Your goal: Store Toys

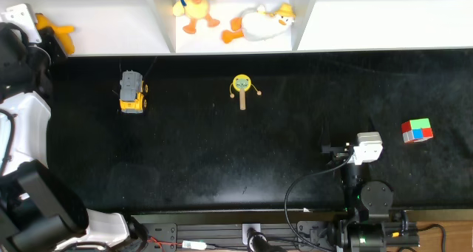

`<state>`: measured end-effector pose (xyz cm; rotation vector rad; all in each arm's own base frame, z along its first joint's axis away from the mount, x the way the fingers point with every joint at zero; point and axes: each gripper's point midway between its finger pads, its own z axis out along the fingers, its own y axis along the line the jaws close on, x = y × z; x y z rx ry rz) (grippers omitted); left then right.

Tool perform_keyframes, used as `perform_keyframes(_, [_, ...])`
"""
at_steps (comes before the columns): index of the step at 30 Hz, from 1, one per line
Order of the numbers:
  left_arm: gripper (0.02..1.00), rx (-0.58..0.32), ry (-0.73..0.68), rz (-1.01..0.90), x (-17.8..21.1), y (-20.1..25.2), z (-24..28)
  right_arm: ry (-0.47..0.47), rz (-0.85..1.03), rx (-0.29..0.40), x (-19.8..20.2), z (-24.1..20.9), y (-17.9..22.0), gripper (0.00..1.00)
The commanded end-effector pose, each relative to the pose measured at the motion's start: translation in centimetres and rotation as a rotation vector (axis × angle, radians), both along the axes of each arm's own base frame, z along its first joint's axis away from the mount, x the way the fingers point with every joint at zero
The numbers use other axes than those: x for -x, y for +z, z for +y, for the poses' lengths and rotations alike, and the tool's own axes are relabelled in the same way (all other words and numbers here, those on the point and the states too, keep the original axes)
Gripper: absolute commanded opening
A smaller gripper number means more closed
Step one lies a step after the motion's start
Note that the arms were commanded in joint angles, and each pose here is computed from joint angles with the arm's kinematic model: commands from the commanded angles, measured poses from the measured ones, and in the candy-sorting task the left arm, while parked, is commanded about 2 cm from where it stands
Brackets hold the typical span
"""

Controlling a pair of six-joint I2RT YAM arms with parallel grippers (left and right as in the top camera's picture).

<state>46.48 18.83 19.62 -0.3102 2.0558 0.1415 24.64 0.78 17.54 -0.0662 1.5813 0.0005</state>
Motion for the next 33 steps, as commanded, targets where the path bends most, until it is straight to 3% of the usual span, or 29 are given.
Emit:
perform_keyframes(1, [0.474, 0.012, -0.022, 0.001, -0.8, -0.5, -0.3, -0.009, -0.001, -0.004, 0.0, -0.2, -0.3, 0.996])
perform_keyframes(7, [0.599, 0.012, -0.023, 0.0, -0.9, -0.5, -0.4, -0.009, -0.001, -0.004, 0.0, -0.2, -0.3, 0.993])
perform_keyframes(15, [0.998, 0.004, -0.03, -0.016, -0.9, 0.3, -0.7, -0.009, -0.001, -0.004, 0.0, -0.2, -0.3, 0.998])
perform_keyframes(26, [0.998, -0.016, -0.021, -0.028, 1.0, 3.4, -1.3, -0.009, -0.001, -0.004, 0.0, -0.2, -0.3, 0.993])
perform_keyframes(33, [0.998, 0.002, -0.001, 0.04, 4.3, 4.0, -2.4, -0.009, -0.001, -0.004, 0.0, -0.2, -0.3, 0.996])
